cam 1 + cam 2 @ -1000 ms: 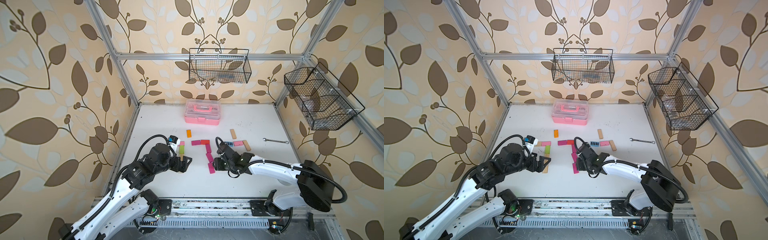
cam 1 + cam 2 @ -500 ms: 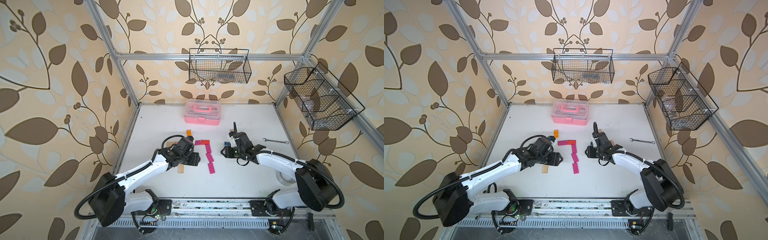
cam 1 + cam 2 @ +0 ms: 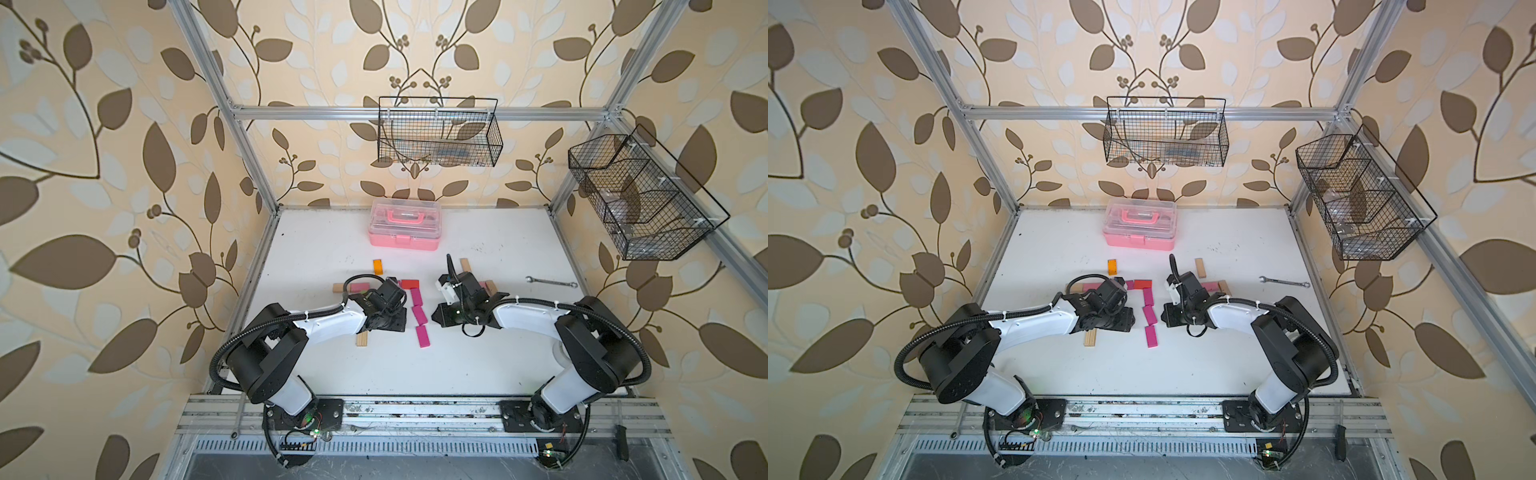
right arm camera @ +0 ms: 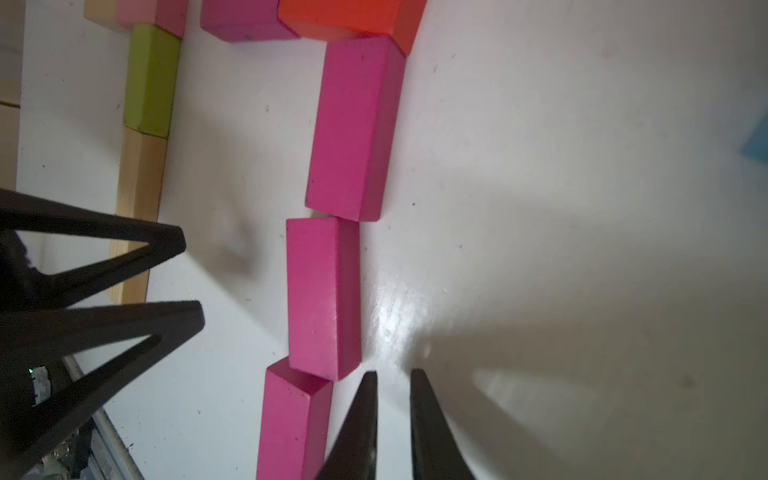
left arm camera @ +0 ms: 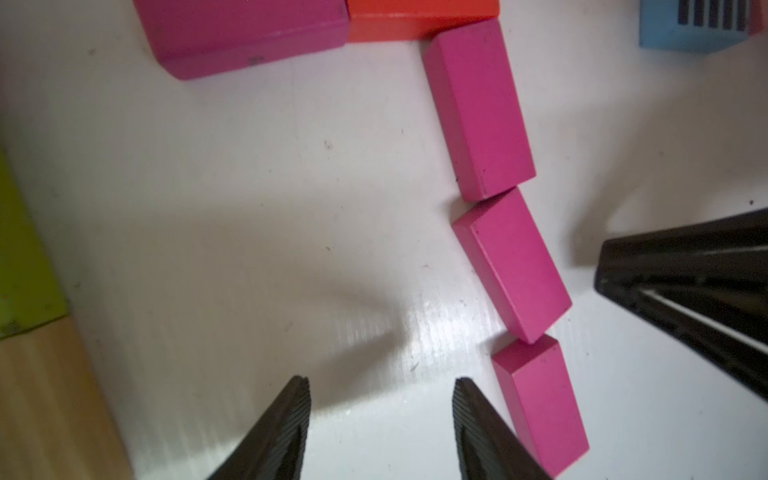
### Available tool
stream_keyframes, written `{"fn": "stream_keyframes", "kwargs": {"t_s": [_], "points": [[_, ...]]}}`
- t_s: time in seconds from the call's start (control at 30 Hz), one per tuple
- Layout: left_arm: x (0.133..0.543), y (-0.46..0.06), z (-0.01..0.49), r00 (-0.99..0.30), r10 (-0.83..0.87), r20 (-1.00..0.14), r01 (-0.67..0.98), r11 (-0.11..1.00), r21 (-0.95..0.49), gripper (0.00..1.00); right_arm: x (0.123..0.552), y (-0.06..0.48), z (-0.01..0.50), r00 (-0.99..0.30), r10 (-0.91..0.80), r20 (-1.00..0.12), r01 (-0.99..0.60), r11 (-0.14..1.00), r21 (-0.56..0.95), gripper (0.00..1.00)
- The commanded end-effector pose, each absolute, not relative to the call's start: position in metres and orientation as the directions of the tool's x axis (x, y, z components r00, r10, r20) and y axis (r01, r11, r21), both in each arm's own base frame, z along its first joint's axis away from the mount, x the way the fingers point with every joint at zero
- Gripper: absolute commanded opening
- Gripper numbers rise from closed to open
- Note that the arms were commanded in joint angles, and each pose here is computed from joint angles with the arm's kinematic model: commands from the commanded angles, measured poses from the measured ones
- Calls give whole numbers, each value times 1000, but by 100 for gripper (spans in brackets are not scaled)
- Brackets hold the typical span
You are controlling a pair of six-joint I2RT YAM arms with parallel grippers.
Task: Assemble the number 7 with building blocks
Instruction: Adjust the building block at the center of the board.
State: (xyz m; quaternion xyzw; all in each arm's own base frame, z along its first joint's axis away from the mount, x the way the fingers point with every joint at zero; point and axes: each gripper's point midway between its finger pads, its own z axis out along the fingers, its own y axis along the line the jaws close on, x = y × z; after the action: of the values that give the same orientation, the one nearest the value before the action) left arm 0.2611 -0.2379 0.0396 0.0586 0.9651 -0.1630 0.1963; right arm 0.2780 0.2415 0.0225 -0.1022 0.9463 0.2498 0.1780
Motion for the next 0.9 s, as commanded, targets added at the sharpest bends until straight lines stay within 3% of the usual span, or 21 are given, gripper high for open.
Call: {"fn": "stream_keyframes", "kwargs": {"t_s": [0.0, 0.87], "points": [[277, -247, 49, -888, 35, -458, 187, 939, -290, 58, 279, 251, 23, -909, -103, -404, -296, 842, 451, 17], [292, -254, 24, -901, 103, -421, 203, 958, -202, 59, 274, 250, 4, -914, -129, -385, -299, 856, 422, 16]]}}
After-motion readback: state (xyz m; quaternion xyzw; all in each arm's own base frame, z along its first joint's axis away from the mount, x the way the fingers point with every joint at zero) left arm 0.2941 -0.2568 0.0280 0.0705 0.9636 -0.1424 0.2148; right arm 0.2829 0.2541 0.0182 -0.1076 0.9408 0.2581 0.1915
